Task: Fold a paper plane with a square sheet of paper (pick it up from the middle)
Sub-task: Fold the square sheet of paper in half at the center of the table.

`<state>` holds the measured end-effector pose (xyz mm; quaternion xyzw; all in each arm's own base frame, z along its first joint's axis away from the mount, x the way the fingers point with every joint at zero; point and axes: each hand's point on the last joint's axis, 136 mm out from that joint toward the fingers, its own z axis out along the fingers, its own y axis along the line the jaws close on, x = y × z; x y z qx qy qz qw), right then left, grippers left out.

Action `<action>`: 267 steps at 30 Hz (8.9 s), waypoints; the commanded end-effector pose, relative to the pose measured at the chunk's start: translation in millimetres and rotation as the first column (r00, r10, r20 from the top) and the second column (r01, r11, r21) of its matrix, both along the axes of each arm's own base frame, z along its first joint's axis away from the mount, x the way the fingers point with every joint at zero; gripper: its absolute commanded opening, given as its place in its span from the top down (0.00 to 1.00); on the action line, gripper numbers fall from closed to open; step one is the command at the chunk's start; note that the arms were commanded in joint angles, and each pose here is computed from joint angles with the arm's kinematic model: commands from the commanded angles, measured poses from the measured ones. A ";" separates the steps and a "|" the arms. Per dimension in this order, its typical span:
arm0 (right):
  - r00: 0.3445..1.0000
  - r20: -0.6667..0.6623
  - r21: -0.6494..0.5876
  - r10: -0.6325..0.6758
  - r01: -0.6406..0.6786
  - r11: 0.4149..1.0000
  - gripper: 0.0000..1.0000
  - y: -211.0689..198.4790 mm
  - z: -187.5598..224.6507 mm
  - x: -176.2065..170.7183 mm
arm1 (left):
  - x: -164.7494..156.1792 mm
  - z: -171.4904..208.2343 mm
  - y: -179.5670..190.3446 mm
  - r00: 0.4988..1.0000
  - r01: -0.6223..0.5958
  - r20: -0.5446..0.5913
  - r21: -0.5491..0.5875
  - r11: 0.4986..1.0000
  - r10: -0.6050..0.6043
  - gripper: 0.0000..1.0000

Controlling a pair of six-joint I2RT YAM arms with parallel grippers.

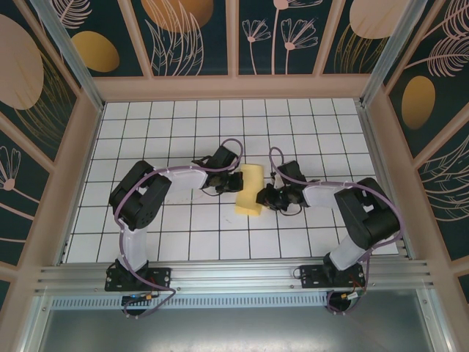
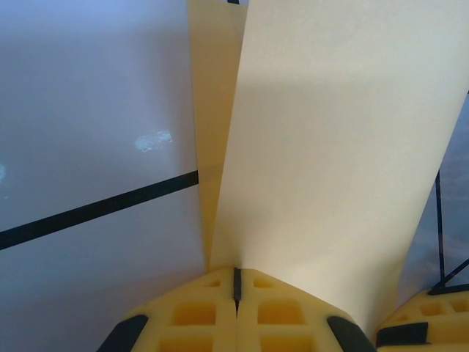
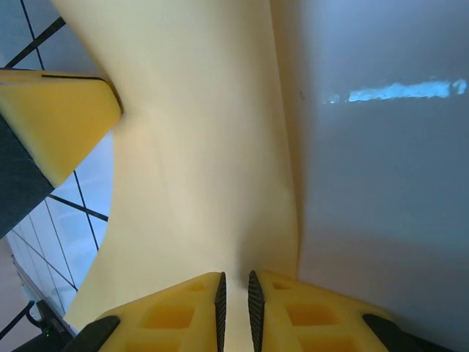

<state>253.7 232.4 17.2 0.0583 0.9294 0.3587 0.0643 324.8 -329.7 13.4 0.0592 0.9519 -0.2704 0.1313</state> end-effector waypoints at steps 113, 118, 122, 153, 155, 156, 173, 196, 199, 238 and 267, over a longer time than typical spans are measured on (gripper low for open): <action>0.997 0.001 -0.009 -0.075 0.075 0.997 0.78 -13.0 -9.5 26.1 | -30.6 -49.0 32.6 0.994 0.035 -0.103 0.162 0.986 -0.018 1.00; 0.996 0.000 -0.002 -0.088 0.088 0.996 0.78 -16.1 -6.2 27.1 | -31.2 -49.8 33.2 0.994 0.038 -0.105 0.166 0.985 -0.021 1.00; 0.995 0.080 0.060 -0.065 0.060 0.996 0.78 -4.0 28.3 43.7 | -31.8 -51.3 34.8 0.994 0.038 -0.107 0.172 0.984 -0.019 1.00; 0.995 0.039 0.006 -0.086 0.086 0.996 0.78 -13.2 0.3 71.8 | -32.0 -51.8 35.9 0.994 0.036 -0.106 0.175 0.984 -0.018 1.00; 0.996 0.021 -0.008 -0.092 0.092 0.996 0.78 -16.8 -6.5 68.5 | -33.2 -52.4 36.8 0.994 0.035 -0.107 0.175 0.984 -0.016 1.00; 0.995 0.022 -0.011 -0.095 0.095 0.995 0.78 -18.6 -6.9 68.8 | -33.4 -52.6 37.1 0.994 0.035 -0.106 0.177 0.984 -0.016 1.00; 0.993 0.077 0.037 -0.087 0.084 0.996 0.77 -6.9 18.4 102.9 | -33.0 -51.5 37.6 0.995 0.032 -0.103 0.179 0.983 -0.014 1.00; 0.991 0.074 0.036 -0.113 0.110 0.993 0.77 -11.1 15.1 125.8 | -35.4 -52.6 39.7 0.994 0.039 -0.108 0.185 0.982 -0.019 1.00; 0.991 0.040 0.018 -0.124 0.124 0.992 0.78 -15.7 -2.7 118.8 | -35.2 -51.9 39.9 0.994 0.038 -0.106 0.185 0.982 -0.018 1.00; 0.981 0.117 0.056 -0.154 0.148 0.987 0.77 -21.7 43.5 152.3 | -37.5 -52.7 43.1 0.994 0.042 -0.107 0.195 0.980 -0.022 1.00; 0.979 0.151 -0.016 -0.137 0.141 0.990 0.77 -24.6 63.0 131.4 | -33.4 -47.3 41.2 0.996 0.032 -0.093 0.189 0.981 -0.014 1.00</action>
